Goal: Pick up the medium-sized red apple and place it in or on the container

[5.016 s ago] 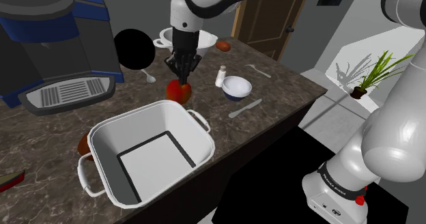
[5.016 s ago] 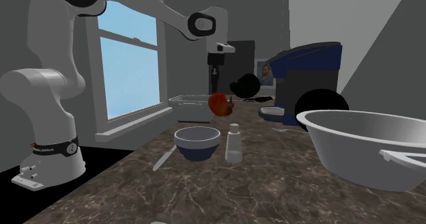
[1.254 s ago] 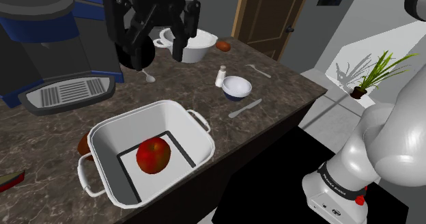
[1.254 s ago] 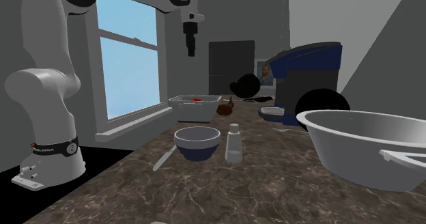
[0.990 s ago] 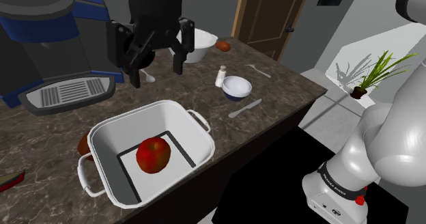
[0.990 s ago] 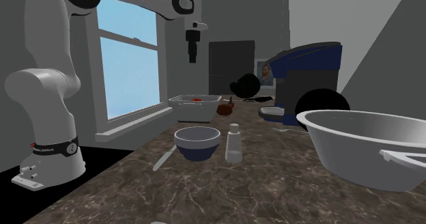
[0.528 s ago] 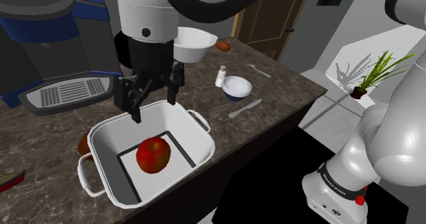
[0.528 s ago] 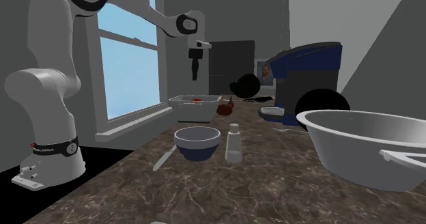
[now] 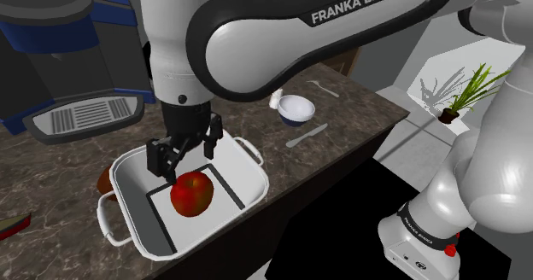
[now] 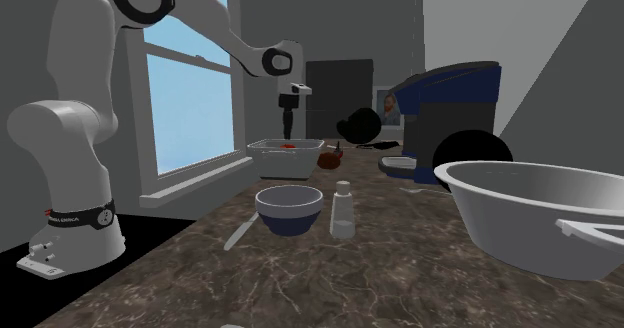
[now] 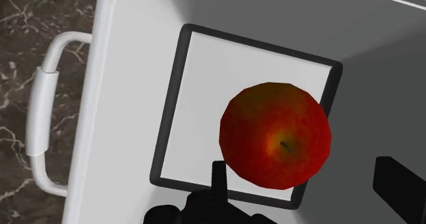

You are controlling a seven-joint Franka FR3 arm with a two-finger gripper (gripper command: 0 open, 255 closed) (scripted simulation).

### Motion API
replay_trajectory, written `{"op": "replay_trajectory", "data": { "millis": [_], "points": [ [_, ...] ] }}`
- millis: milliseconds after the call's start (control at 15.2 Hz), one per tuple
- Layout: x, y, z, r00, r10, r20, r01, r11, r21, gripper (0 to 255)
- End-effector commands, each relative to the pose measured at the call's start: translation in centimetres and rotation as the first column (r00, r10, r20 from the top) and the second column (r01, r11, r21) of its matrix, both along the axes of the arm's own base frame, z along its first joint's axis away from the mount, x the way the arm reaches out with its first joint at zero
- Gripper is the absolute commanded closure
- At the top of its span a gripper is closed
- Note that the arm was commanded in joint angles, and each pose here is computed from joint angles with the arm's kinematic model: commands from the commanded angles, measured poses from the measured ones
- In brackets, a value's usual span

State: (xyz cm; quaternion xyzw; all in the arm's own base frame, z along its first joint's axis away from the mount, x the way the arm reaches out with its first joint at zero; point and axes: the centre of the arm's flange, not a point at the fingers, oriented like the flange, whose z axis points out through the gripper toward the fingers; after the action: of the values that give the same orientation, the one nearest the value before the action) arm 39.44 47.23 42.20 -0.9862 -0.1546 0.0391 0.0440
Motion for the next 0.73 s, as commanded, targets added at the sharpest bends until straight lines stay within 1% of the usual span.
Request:
{"op": "replay_trajectory", "data": {
  "millis": [0,198,660],
  "points": [
    [-0.1,0.1,-1.2,1.000,0.001,0.000,-0.001,1.000,0.001,0],
    [-0.3,0.2,-2.6,1.000,0.001,0.000,-0.001,1.000,0.001,0],
    [-0.2,0.2,-2.5,1.000,0.001,0.000,-0.001,1.000,0.001,0]
  ]
}}
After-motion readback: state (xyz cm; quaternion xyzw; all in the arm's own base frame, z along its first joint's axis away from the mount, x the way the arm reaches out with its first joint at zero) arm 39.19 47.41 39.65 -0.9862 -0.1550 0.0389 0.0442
